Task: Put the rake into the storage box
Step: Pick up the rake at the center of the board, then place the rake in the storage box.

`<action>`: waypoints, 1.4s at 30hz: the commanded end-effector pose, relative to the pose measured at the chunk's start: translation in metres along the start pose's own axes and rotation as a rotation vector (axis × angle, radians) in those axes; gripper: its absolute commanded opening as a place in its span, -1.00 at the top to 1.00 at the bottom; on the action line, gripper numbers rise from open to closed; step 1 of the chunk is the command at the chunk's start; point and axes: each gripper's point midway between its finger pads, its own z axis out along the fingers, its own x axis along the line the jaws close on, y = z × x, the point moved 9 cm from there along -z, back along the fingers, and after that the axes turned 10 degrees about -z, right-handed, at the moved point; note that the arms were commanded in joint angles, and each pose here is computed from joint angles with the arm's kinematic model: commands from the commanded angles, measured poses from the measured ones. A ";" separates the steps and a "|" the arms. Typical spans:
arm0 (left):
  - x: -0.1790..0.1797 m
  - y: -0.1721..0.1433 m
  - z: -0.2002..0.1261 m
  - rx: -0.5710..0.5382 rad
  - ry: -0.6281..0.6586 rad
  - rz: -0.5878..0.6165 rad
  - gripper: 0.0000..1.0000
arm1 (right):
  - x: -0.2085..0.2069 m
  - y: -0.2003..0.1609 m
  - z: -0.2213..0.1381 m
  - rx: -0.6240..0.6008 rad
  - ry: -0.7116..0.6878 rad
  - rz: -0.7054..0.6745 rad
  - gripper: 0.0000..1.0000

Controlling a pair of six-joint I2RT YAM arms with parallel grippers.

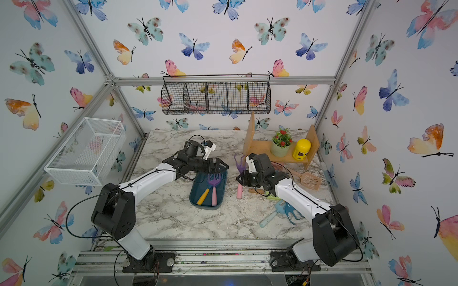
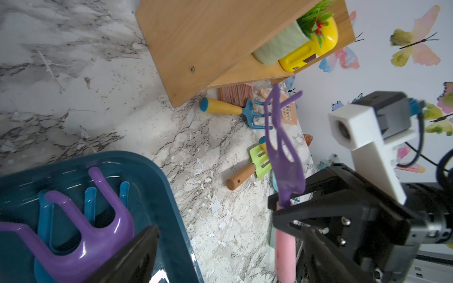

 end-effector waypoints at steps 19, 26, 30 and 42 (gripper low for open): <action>-0.002 0.003 0.003 -0.016 -0.073 -0.027 -0.04 | 0.065 0.026 0.032 0.005 0.148 -0.203 0.66; 0.004 0.000 0.001 -0.036 -0.010 -0.021 0.89 | 0.066 0.026 0.032 0.001 0.132 -0.209 0.64; 0.007 -0.002 -0.002 -0.045 0.037 -0.018 0.97 | 0.065 0.027 0.032 -0.004 0.108 -0.203 0.37; 0.030 -0.009 -0.025 -0.141 0.333 0.038 1.00 | 0.045 0.023 0.019 -0.108 -0.082 -0.137 -0.23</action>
